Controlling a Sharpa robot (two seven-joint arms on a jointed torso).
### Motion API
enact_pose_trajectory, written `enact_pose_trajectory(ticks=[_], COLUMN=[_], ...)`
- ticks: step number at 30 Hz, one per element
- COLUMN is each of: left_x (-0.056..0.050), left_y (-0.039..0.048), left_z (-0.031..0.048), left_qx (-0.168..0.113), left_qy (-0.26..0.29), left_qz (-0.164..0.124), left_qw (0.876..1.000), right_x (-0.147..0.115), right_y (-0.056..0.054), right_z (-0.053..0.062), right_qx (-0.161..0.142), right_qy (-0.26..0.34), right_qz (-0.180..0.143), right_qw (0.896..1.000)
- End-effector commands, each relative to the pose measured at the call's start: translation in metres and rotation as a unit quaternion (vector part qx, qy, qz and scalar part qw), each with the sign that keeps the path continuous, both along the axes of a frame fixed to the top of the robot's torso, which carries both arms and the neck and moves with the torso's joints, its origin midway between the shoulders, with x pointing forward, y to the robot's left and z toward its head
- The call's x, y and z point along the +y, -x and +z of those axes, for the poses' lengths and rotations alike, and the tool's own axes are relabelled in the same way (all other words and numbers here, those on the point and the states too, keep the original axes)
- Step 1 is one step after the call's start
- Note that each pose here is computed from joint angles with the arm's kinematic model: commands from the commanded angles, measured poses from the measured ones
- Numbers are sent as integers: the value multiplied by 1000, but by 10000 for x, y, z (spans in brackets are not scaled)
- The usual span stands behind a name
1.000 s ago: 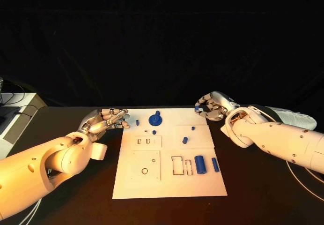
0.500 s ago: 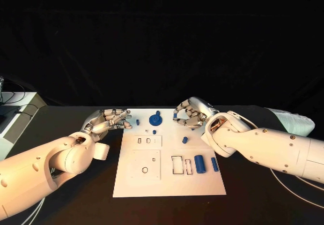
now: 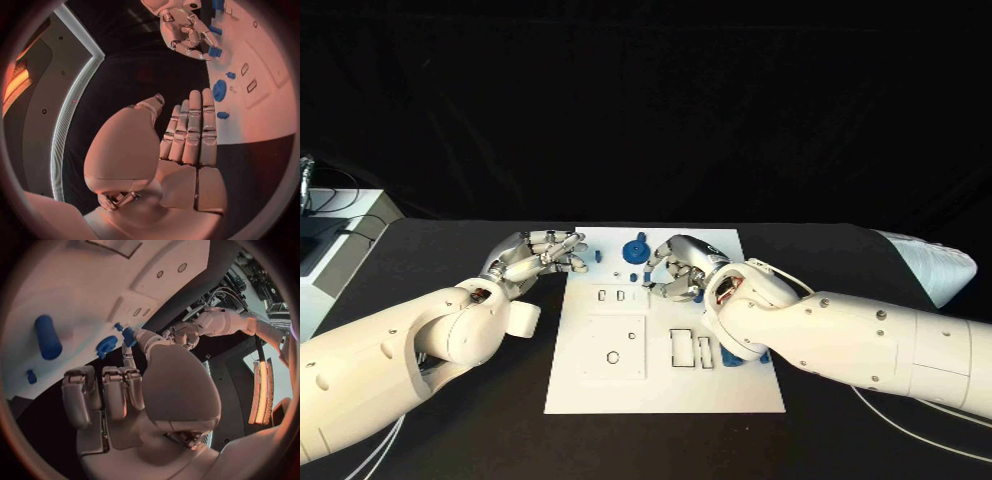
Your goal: Assemble the parts on the task board
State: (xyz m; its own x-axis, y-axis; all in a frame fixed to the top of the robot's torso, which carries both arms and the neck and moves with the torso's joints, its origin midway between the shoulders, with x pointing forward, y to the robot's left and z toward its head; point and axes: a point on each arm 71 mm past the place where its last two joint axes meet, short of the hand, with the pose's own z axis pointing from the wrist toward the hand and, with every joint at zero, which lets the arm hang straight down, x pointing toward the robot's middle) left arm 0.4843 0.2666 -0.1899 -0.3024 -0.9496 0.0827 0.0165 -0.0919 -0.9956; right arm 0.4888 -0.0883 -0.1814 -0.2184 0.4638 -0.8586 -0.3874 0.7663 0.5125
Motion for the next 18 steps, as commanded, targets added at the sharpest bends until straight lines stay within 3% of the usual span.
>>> enact_pose_trajectory(ticks=[1,7,18], left_x=[-42,-53,-50], left_y=[11,14,12], left_z=[14,16,13], left_qx=[-4,-4,-3], left_qy=[6,6,6], left_qz=[-11,-13,-14], left_qw=[1000,1000,1000], right_x=[77,139,205], right_y=[29,60,90], right_z=[-89,-155,-177], right_qx=[7,1,-10], right_qy=[45,56,62], right_qz=[7,-1,0], right_qw=[999,998,998])
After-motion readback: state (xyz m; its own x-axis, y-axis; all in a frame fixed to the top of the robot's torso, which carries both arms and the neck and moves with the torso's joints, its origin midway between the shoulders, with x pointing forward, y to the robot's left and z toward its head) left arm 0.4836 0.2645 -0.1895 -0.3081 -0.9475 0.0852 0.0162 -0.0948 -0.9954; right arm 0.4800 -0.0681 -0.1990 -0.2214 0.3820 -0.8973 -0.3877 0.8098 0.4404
